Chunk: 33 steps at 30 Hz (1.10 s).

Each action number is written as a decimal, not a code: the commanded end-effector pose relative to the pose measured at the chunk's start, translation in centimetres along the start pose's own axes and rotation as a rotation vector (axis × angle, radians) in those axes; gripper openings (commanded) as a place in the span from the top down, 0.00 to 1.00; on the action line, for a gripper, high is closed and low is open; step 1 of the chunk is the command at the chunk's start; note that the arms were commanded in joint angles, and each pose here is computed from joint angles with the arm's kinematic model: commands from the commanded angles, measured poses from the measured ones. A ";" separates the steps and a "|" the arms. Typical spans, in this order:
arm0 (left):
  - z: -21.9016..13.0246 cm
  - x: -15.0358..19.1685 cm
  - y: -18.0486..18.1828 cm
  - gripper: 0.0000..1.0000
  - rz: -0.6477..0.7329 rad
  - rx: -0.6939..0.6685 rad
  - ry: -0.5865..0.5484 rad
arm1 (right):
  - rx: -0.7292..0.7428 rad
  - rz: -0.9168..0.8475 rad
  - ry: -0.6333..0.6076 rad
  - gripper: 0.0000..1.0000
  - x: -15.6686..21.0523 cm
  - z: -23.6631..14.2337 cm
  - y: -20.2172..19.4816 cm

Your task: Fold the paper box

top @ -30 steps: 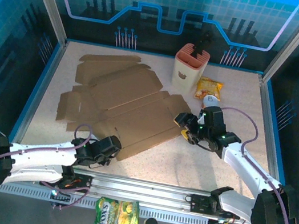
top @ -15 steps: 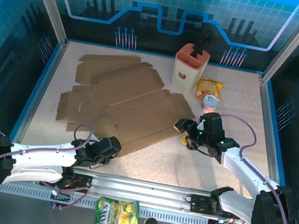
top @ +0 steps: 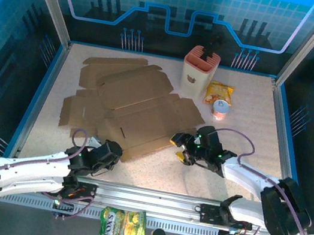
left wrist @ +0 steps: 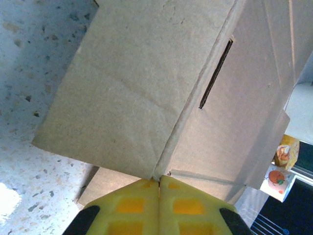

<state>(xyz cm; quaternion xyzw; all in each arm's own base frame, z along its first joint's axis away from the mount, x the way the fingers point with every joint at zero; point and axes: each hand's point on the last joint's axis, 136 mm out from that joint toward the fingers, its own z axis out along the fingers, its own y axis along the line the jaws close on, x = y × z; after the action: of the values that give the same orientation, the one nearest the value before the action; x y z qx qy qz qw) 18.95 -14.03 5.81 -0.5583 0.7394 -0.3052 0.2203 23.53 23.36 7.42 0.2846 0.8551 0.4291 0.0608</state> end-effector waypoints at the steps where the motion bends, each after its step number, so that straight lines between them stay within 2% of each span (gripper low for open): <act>1: -0.7 -0.3 -1.5 1.00 -0.332 0.039 -0.018 | -0.098 0.020 -0.010 0.26 0.3 1.3 2.2; 10: -1.5 0.2 -3.3 1.00 -0.343 0.077 0.010 | -0.112 0.067 0.004 0.26 0.9 4.7 0.9; 15: -2.0 0.4 -3.8 1.00 -0.342 0.084 0.023 | -0.162 0.053 -0.051 0.30 -0.2 5.2 1.8; 18: -2.1 0.4 -3.8 1.00 -0.346 0.084 0.028 | -0.186 0.038 -0.093 0.37 -1.0 5.1 2.6; 25: -2.2 0.3 -3.6 1.00 -0.348 0.079 0.029 | -0.213 0.054 -0.110 0.59 -1.7 5.6 3.4; 33: -2.4 0.0 -3.2 1.00 -0.345 0.066 0.023 | -0.247 0.036 -0.131 0.72 -2.3 4.9 5.8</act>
<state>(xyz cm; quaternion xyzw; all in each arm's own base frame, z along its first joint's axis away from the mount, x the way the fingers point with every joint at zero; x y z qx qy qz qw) 19.48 -14.57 9.04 -0.5588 0.7224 -0.3413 0.2224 28.13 27.83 6.07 0.3240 0.7989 0.4937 0.1140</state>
